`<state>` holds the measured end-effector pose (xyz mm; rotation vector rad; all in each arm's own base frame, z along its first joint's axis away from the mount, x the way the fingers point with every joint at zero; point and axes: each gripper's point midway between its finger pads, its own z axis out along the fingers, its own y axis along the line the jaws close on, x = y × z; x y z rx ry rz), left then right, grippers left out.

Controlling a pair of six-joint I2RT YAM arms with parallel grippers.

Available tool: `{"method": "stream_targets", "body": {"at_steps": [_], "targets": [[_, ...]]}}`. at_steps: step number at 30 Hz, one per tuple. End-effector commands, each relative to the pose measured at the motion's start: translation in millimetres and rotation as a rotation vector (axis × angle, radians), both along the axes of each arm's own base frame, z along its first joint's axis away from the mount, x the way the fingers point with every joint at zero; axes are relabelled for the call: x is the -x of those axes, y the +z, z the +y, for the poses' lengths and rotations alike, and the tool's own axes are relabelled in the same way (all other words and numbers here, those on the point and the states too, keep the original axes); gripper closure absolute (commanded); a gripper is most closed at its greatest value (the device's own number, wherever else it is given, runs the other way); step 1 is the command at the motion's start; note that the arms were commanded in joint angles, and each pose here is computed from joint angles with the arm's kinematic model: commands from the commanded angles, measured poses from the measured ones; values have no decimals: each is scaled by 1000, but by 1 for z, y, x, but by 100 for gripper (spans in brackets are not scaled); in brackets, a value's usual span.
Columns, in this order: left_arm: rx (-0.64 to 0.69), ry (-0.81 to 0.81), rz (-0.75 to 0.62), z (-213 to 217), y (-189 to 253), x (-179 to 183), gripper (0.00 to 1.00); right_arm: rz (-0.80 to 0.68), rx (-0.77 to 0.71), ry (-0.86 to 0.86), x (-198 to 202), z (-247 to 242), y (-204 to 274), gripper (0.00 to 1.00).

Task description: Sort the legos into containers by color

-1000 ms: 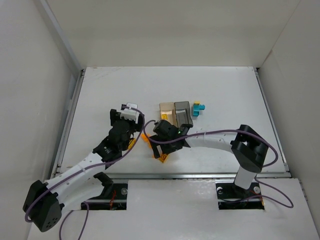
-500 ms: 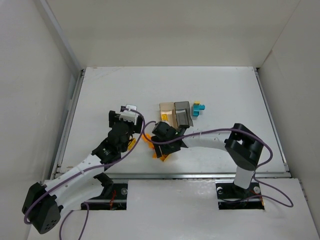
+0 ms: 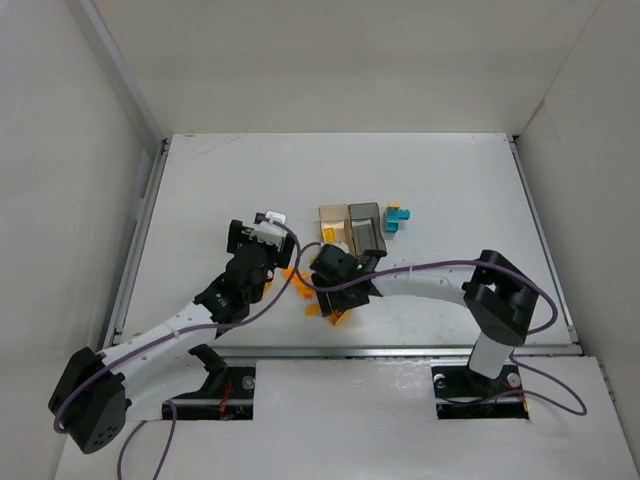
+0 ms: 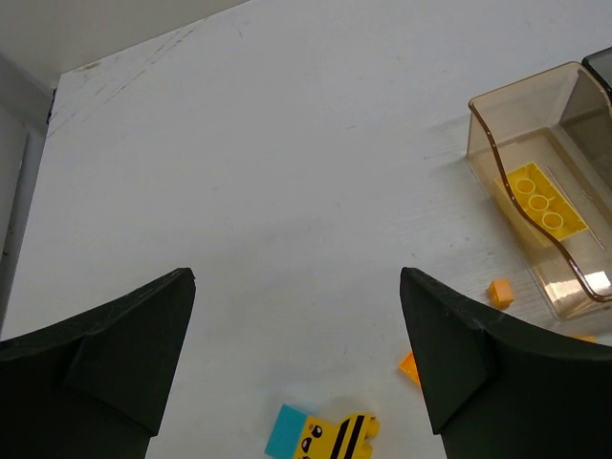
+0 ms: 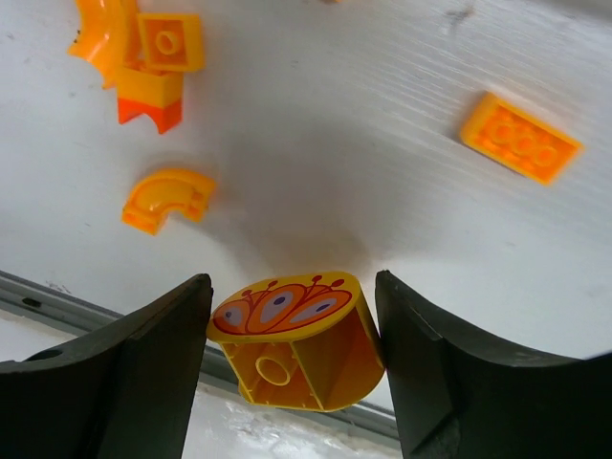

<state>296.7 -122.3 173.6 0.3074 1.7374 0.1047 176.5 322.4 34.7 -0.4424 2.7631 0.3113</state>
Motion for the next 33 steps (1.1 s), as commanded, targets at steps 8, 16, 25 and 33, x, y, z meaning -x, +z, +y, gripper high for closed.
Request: {"method": "stream_targets", "body": {"at_steps": [8, 16, 25, 33], "targets": [[38, 34, -97, -9, 51, -18, 13, -326, -118, -150, -55, -12, 148, 61], [43, 48, -40, -2, 39, -11, 11, -399, -2, -184, -145, -25, 143, 65], [53, 66, -20, -6, 33, -24, 11, -439, 94, -158, -210, -28, 127, 65], [26, 84, 35, -5, 17, -39, 11, -398, 109, -109, -222, -15, 94, 46]]}}
